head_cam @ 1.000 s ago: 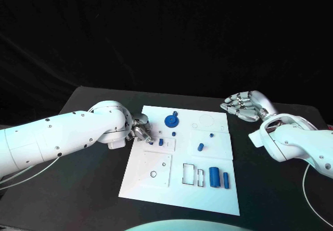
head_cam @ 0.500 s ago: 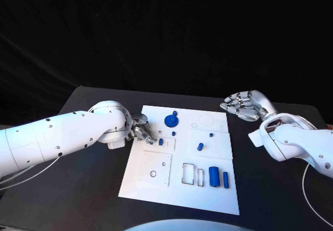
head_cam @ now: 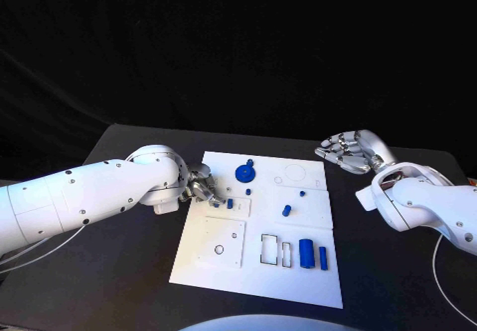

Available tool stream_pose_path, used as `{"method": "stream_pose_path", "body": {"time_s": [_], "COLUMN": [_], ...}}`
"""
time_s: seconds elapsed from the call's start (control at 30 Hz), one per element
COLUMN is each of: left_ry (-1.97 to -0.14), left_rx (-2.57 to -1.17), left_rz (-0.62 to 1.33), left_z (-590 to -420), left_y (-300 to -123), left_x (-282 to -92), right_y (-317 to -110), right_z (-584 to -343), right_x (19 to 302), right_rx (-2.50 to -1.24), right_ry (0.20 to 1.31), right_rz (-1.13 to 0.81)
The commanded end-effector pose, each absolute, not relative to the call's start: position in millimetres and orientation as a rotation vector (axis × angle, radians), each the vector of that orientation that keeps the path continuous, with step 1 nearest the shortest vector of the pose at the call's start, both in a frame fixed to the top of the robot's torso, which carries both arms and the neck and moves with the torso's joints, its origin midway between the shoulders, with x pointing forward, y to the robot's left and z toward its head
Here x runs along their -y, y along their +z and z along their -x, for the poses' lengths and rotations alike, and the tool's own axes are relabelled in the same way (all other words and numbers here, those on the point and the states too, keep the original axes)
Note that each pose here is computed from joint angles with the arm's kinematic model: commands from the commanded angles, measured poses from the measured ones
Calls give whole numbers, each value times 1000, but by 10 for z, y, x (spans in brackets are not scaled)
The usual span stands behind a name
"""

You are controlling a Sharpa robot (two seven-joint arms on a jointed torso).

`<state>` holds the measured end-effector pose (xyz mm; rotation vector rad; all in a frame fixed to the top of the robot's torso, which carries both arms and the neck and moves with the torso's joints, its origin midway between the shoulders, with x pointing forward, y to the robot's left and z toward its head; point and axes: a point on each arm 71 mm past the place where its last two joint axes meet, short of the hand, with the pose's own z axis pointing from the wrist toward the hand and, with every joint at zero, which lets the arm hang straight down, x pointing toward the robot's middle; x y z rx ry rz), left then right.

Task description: Assemble the parts on the task board

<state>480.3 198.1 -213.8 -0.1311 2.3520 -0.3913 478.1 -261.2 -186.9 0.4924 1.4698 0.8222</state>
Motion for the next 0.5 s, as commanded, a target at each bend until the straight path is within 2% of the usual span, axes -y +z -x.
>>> {"method": "stream_pose_path", "body": {"time_s": [0.03, 0.5], "left_ry": [-382, -411], "left_rx": [-2360, -2316], "left_rz": [139, 157], "left_z": [-4788, -4759], "left_y": [-2158, -2064], "left_x": [-1988, -1985], "right_y": [-1868, -1869], "right_z": [-4778, -4781], "right_x": [2599, 2606], "right_rx": [-1475, -1474], "right_ry": [835, 834], "right_rz": [-481, -483]}}
